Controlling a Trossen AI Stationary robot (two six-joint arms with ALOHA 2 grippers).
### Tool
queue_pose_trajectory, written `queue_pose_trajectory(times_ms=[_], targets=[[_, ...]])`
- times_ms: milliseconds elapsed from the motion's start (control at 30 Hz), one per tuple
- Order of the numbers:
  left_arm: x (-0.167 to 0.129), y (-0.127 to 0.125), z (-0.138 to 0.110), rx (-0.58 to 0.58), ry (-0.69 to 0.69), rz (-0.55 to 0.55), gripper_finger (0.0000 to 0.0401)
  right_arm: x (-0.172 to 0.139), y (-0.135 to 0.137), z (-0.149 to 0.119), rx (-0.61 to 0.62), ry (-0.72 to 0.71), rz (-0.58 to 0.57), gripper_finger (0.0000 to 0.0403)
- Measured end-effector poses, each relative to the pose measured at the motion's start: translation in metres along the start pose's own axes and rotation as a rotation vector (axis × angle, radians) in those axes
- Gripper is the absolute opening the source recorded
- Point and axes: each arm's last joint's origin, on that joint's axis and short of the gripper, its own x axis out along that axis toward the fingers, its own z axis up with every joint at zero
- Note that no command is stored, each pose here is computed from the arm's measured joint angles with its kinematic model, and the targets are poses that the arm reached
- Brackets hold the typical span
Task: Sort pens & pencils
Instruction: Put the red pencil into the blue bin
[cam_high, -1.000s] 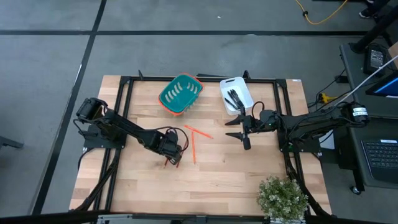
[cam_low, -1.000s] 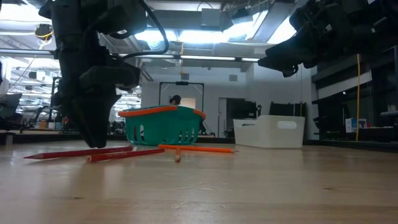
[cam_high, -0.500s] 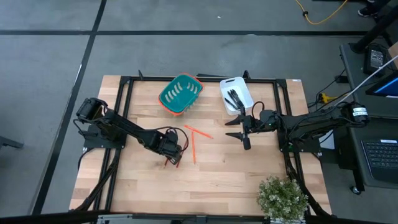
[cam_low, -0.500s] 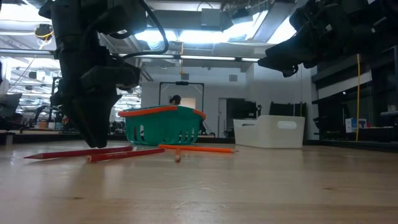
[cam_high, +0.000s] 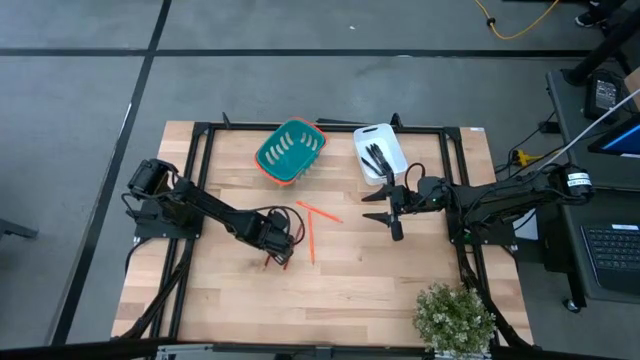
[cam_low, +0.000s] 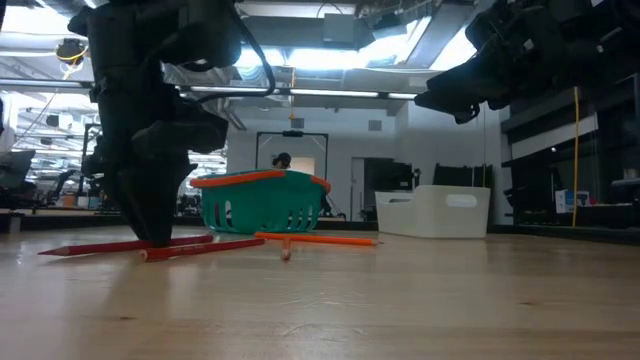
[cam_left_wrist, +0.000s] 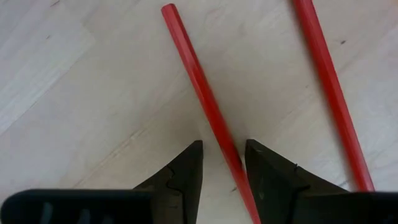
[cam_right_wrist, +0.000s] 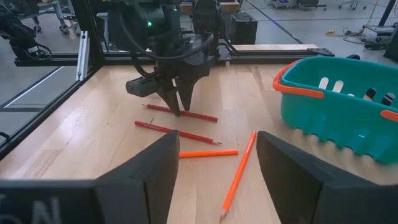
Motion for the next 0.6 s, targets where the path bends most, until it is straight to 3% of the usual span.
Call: queue_pose_trajectory(times_ms=[300,600], targets=[[0.0021,0.0015,0.0026,-0.012,0.026,0.0,0.0111,0.0,0.0,0.0,-0.01,0.0,0.0,0.0216],[0.0026,0.0025,0.0017,-0.106,0.067,-0.004,0.0063,0.0,0.0,0.0,-0.013,0.0,0.0,0.0216]])
